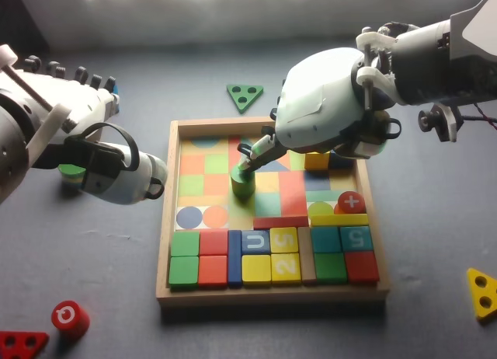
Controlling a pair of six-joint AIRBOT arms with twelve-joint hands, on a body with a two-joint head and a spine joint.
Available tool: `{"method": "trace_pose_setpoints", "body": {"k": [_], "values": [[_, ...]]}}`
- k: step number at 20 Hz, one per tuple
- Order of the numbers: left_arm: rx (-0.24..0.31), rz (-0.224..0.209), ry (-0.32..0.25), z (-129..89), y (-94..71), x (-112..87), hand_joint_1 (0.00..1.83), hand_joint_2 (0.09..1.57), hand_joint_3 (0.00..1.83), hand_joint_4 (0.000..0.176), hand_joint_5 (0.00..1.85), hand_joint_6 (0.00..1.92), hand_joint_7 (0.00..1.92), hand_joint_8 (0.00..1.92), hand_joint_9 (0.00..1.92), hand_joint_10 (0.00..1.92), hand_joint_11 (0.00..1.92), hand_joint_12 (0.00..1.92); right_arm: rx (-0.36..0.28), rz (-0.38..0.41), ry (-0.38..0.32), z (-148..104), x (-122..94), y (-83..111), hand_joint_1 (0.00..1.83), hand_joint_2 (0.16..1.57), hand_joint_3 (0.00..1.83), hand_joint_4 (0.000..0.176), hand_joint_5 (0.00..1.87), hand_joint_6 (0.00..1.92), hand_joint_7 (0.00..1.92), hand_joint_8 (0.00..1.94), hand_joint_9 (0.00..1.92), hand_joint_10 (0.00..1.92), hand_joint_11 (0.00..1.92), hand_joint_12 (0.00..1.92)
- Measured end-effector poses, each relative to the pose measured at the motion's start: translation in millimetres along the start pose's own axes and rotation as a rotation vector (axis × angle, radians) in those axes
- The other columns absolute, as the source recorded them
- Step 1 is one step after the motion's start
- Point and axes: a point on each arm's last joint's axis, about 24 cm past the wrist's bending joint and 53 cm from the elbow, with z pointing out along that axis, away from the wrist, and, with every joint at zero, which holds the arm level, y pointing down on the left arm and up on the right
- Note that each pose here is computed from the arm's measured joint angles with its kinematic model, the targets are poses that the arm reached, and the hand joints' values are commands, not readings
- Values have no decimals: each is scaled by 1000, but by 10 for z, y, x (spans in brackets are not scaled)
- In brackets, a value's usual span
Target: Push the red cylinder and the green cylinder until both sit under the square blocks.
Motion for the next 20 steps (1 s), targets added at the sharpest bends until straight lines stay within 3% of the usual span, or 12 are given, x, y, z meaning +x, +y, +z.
{"method": "trace_pose_setpoints", "body": {"k": [5,7,12,20], "values": [[-1,0,0,0,2,0,0,1276,1,0,19,3,15,2,12,2,5,4,-8,-9,-4,6,-46,35,1794,874,758,0,275,4,1619,1941,1761,1921,1814,1921],[0,0,0,0,-1,-1,0,1274,0,0,39,8,30,5,21,4,10,7,-13,-12,-12,19,-90,62,1814,909,634,0,291,3,1558,1941,1752,1921,1818,1921],[1,0,0,0,-2,0,0,1275,0,0,31,4,22,4,16,2,7,8,-18,-12,-11,36,-89,87,1797,930,618,0,251,0,1562,1941,1743,1921,1814,1921],[3,0,1,0,-6,1,0,1268,0,0,33,8,31,6,31,5,28,24,-6,17,8,50,68,40,1796,877,708,0,241,0,1608,1941,1752,1921,1812,1921]]}}
